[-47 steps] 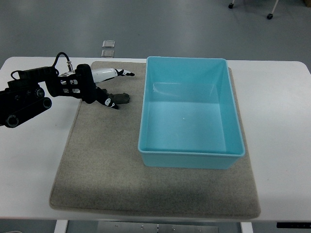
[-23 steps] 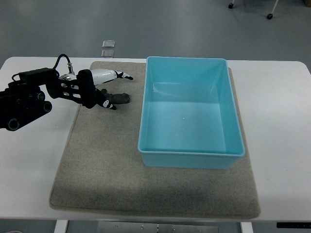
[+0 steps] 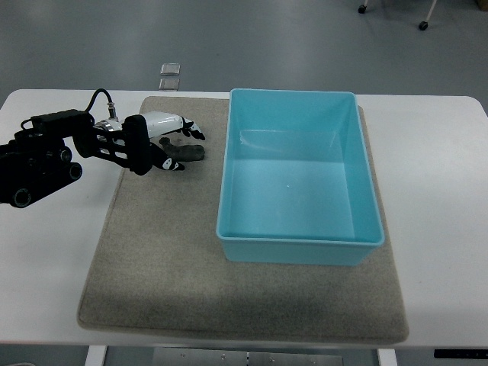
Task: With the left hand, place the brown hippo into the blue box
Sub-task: 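Close the left hand fingers around the brown hippo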
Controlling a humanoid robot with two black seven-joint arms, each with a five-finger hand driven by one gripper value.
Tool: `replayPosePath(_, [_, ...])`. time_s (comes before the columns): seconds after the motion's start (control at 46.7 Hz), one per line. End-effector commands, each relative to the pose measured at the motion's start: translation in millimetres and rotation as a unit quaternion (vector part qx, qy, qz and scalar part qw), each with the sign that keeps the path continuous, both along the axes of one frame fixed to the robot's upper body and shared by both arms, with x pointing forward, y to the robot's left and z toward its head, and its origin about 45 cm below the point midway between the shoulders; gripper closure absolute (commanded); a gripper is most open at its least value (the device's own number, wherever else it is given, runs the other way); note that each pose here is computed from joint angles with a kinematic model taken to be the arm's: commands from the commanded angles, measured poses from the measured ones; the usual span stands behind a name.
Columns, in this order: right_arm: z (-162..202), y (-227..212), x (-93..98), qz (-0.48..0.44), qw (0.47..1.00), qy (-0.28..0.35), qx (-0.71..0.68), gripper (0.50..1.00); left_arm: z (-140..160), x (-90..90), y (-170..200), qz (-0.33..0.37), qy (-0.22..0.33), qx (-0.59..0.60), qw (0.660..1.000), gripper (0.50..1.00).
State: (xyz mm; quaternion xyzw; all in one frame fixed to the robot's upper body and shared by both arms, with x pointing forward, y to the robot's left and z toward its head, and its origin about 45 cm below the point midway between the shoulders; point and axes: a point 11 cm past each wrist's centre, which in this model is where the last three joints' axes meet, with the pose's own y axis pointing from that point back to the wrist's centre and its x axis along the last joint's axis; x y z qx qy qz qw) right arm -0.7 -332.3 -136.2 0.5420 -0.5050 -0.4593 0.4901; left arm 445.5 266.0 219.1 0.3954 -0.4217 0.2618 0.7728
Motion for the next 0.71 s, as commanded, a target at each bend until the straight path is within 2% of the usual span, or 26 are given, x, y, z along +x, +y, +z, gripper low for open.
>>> replayPosePath(0.0, [0.0,0.0,0.0,0.0,1.0,0.0,0.0,0.564,0.3,0.2,0.1,0.0,0.0,0.0,1.0,0.718])
replayPosePath(0.15, [0.0,0.0,0.0,0.0,1.0,0.0,0.0,0.564,0.3,0.0,-0.4,0.0,0.0,-0.001,1.0,0.726])
replayPosePath(0.193, [0.0,0.0,0.0,0.0,1.0,0.0,0.0,0.564,0.3,0.0,-0.4,0.0,0.0,-0.001,1.0,0.752])
replayPosePath(0.278, [0.0,0.0,0.0,0.0,1.0,0.0,0.0,0.564,0.3,0.0,-0.4,0.0,0.0,-0.001,1.0,0.763])
replayPosePath(0.407, [0.0,0.0,0.1,-0.001,1.0,0.0,0.0,0.564,0.6,0.2,-0.6,-0.001,0.0,0.0,1.0,0.829])
replayPosePath(0.535, [0.0,0.0,0.0,0.0,1.0,0.0,0.0,0.564,2.0,0.9,-0.9,-0.001,-0.002,0.0,1.0,0.87])
replayPosePath(0.685, [0.0,0.0,0.0,0.0,1.0,0.0,0.0,0.564,1.9,0.9,-0.8,-0.001,-0.002,0.001,1.0,0.881])
